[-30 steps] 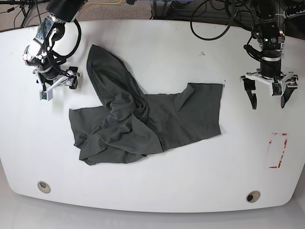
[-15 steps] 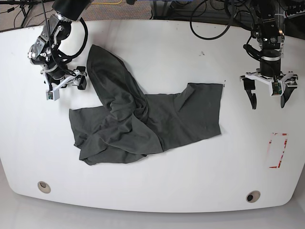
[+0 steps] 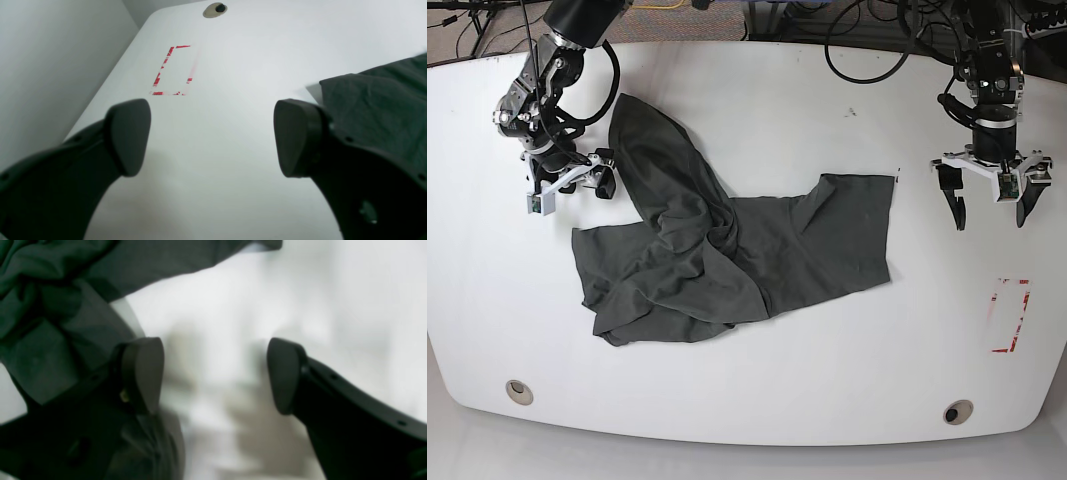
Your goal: Fold the T-shirt properly
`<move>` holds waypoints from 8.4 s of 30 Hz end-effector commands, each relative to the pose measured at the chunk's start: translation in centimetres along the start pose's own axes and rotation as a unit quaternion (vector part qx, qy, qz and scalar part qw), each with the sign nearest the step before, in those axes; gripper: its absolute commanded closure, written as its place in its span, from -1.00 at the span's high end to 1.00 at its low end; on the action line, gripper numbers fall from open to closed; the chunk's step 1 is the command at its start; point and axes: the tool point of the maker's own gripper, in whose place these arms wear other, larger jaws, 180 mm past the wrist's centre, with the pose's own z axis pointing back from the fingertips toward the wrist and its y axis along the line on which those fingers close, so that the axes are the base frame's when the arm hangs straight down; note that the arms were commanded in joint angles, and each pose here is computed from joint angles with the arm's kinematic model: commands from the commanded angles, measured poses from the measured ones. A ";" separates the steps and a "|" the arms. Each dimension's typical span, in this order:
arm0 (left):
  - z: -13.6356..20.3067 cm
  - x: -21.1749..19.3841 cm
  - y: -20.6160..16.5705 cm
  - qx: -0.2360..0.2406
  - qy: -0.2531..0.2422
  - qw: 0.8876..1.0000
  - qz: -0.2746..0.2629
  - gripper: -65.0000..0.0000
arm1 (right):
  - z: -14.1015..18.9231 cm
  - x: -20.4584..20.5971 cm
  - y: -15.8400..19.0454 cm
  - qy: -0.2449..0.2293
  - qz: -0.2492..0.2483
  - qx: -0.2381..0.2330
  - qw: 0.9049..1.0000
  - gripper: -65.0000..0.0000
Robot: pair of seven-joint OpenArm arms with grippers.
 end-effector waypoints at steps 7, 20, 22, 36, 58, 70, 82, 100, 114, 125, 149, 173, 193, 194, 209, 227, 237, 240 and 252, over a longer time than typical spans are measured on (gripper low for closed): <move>-0.2 1.7 0.5 0.005 -0.030 1.000 -0.003 0.69 | 0.0 -1.7 -0.1 0.046 0.013 -0.006 0.999 0.44; -0.5 1.4 -0.2 -0.001 -0.026 1.000 0.005 0.69 | 0.4 -1.7 -0.2 0.049 0.035 -0.005 0.998 0.42; -0.6 1.4 -0.2 -0.001 -0.025 1.000 0.005 0.69 | 0.4 -1.8 -0.1 0.051 0.038 -0.005 0.998 0.42; -0.5 1.1 -0.2 -0.003 -0.020 1.000 0.003 0.68 | -0.2 -2.3 1.1 0.048 0.025 0.016 0.998 0.42; -0.5 1.5 -0.2 -0.003 -0.026 1.000 0.003 0.69 | -1.2 -3.3 4.5 0.036 0.024 0.066 0.997 0.41; -0.5 1.7 -0.2 -0.003 -0.028 1.000 0.003 0.69 | -0.4 -2.9 5.9 0.025 0.052 0.077 0.995 0.42; -0.5 1.7 -0.2 -0.002 -0.027 1.000 0.003 0.69 | 0.2 -2.0 6.7 0.010 0.062 0.082 0.995 0.44; -0.5 1.7 -0.2 -0.001 -0.028 1.000 0.001 0.71 | -0.2 -2.0 6.8 0.017 0.075 0.089 0.993 -1.00; -0.8 1.7 -0.4 -0.003 -0.024 1.000 0.003 0.72 | 0.7 -1.4 5.1 0.008 0.064 0.055 0.996 -1.00; -1.8 1.8 -1.5 -0.015 -0.020 1.000 0.009 0.73 | 1.4 -0.8 4.0 0.000 0.067 0.036 0.997 -1.00; -2.2 2.3 -11.0 -0.151 0.004 0.988 0.015 0.78 | 1.4 -1.1 4.9 0.010 0.112 0.065 0.992 -1.00; -1.1 3.5 -14.8 -0.229 -0.008 0.973 -0.033 0.79 | 1.3 -1.3 5.2 0.011 0.113 0.069 0.991 -1.00; -5.9 5.6 -15.1 -0.208 -0.021 0.978 -0.018 0.78 | 1.4 -1.6 4.7 0.018 0.116 0.063 0.991 -1.00; -6.1 5.7 -15.0 -0.206 -0.021 0.978 -0.017 0.78 | 1.4 -1.6 4.6 0.018 0.115 0.063 0.991 -1.00; -9.6 4.2 -16.3 -0.223 0.005 0.974 -0.026 0.82 | 1.4 -1.2 4.0 0.019 0.122 0.058 0.991 -1.00; -11.5 2.1 -18.4 -0.237 0.047 0.970 -0.034 0.83 | 1.1 -0.8 2.2 0.038 0.143 0.045 0.988 -1.00; -12.5 -0.9 -17.4 -0.230 0.092 0.969 -0.020 0.83 | 1.0 -0.6 3.6 0.032 0.146 0.056 0.987 -1.00; -12.8 -2.5 -17.2 -0.230 0.119 0.966 -0.007 0.83 | 1.0 -0.7 3.7 0.033 0.147 0.056 0.987 -1.00; -14.9 -6.4 -16.6 -0.229 0.206 0.951 0.028 0.84 | 1.2 -0.8 3.3 0.033 0.145 0.053 0.988 -1.00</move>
